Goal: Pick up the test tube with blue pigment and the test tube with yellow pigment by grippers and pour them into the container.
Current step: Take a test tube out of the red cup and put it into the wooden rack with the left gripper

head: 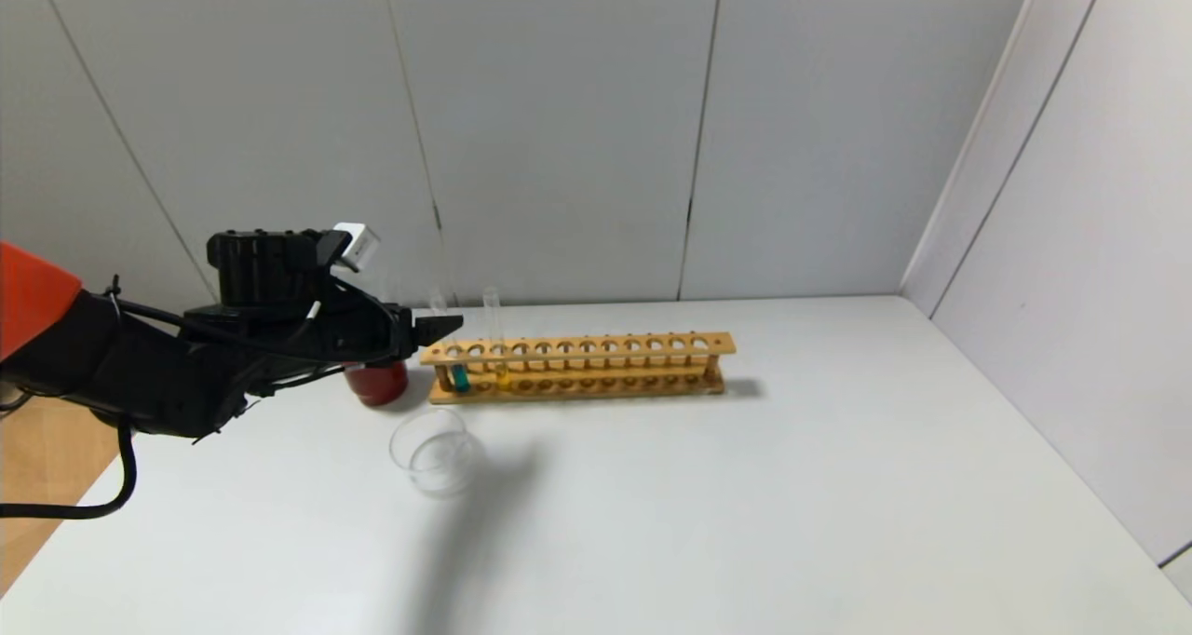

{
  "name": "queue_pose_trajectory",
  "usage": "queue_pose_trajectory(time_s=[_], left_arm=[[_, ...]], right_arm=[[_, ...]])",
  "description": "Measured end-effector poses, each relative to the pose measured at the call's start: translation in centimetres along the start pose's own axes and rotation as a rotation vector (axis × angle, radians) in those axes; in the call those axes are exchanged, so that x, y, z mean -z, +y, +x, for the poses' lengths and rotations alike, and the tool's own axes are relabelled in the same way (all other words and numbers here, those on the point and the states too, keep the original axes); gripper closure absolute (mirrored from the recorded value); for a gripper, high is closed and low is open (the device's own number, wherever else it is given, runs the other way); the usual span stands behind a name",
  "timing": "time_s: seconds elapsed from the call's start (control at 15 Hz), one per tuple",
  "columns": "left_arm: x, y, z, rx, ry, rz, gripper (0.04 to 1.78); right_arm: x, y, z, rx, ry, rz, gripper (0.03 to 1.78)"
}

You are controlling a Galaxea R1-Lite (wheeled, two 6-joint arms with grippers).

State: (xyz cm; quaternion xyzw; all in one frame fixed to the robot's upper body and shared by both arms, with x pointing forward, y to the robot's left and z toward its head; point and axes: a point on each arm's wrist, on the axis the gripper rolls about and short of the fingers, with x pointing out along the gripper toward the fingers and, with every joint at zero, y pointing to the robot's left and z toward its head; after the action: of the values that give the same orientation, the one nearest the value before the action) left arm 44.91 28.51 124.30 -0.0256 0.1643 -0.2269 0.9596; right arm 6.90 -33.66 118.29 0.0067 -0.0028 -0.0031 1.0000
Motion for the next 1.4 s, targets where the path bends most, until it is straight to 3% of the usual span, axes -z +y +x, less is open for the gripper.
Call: queue_pose_trajectory(time_s=[1.0, 1.2, 1.4], left_arm=[[1.3, 1.5, 4.3, 0.002, 0.025, -0.003, 0.13], [1.6, 1.5, 4.5, 0.002, 0.029, -0.004, 0.41], [1.7, 1.3, 4.7, 0.01, 0.031, -0.001, 0.92]], right_arm=[[0.0, 0.0, 0.0, 0.0, 0.0, 0.0, 0.06], [0.0, 0.0, 0.0, 0.0, 0.0, 0.0, 0.06], [0.0, 0.0, 0.0, 0.0, 0.0, 0.0, 0.06]])
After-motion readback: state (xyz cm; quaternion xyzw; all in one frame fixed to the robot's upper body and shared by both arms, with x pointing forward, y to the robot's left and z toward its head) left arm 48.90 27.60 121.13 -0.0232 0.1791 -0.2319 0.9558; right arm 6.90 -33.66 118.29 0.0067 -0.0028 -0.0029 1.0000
